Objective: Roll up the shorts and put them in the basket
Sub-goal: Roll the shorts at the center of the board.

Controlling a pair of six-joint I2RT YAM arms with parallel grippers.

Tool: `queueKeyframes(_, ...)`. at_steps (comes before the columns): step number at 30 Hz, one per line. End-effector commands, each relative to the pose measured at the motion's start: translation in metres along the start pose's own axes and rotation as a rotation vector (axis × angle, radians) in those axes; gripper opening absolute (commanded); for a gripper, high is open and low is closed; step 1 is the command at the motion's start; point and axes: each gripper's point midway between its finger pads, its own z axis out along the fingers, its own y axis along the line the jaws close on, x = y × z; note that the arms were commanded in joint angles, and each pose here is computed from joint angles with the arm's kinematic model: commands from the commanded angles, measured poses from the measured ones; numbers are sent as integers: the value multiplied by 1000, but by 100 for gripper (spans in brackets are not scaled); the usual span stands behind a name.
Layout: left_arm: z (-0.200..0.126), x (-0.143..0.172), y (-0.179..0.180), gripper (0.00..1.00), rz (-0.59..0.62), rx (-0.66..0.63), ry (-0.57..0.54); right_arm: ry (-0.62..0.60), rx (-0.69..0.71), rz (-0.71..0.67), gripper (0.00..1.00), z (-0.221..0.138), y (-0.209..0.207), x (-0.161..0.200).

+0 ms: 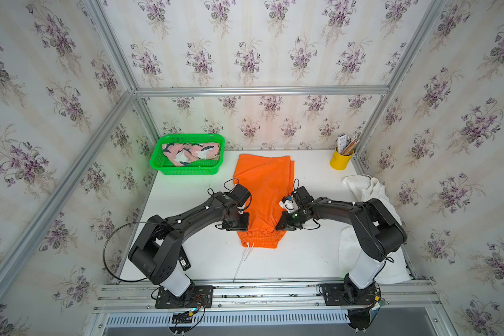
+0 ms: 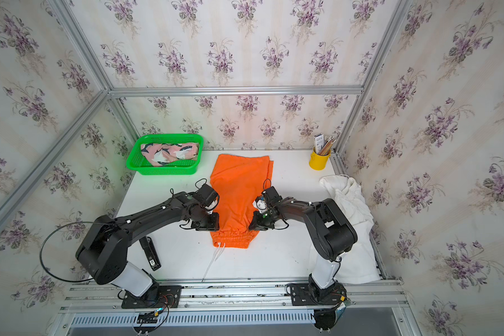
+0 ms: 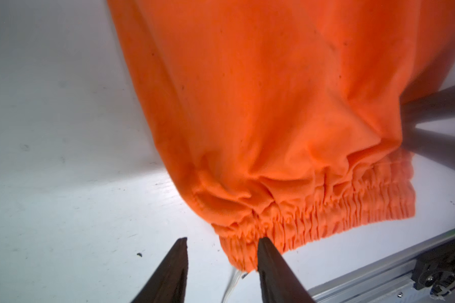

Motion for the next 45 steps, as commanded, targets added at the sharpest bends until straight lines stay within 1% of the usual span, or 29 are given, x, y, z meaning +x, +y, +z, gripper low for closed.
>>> queueKeyframes(1,-7,18,7,53,-46,-8,37,25,-32,-41,18,-15,16,12)
queueKeyframes(4,-9,30,6,60,-79,40,41,41,-77,-58,19,-25,31,26)
queueKeyframes(5,-9,33,3,62,-86,63,38,77,-89,-85,19,-20,41,40)
queueKeyframes(6,-8,34,1,64,-93,84,37,93,-89,-88,19,-18,42,46)
queueKeyframes(9,-1,34,-7,66,-118,141,33,120,-70,-79,19,-8,35,57)
queueKeyframes(11,4,33,-18,68,-127,204,38,140,-65,-56,18,5,26,63)
queueKeyframes(13,10,32,-23,69,-134,220,39,167,-49,-41,16,16,16,70)
queueKeyframes(15,17,30,-27,69,-130,227,45,175,-12,-29,14,22,4,72)
queueKeyframes(19,33,33,-24,68,-144,203,74,169,-13,-39,14,22,3,73)
queueKeyframes(23,46,35,-24,62,-147,195,95,167,-15,-60,16,19,5,73)
queueKeyframes(25,49,37,-24,56,-146,188,100,153,-22,-84,21,16,9,71)
queueKeyframes(28,51,38,-18,40,-164,156,105,72,27,-171,29,3,16,57)
queueKeyframes(31,45,35,-17,24,-175,149,81,-43,85,-300,39,-14,27,39)
queueKeyframes(32,41,34,-17,21,-178,150,71,-92,131,-357,44,-20,30,32)
queueKeyframes(33,36,33,-18,18,-187,149,64,-157,216,-416,49,-28,32,22)
queueKeyframes(34,31,32,-19,16,-190,150,61,-199,275,-475,53,-33,37,16)
queueKeyframes(35,25,28,-16,15,-197,129,34,-250,321,-559,56,-39,48,12)
queueKeyframes(37,14,22,-18,16,-204,140,4,-345,373,-692,61,-46,65,6)
queueKeyframes(38,7,20,-19,16,-208,145,-7,-388,372,-749,64,-48,73,5)
queueKeyframes(40,-5,15,-22,17,-214,158,-23,-465,362,-866,65,-49,88,7)
queueKeyframes(42,-15,12,-25,18,-221,160,-29,-547,342,-1041,66,-47,104,19)
queueKeyframes(43,-18,11,-26,18,-223,162,-29,-589,330,-1106,68,-46,112,25)
queueKeyframes(45,-23,9,-29,18,-226,176,-35,-638,293,-1184,71,-41,120,34)
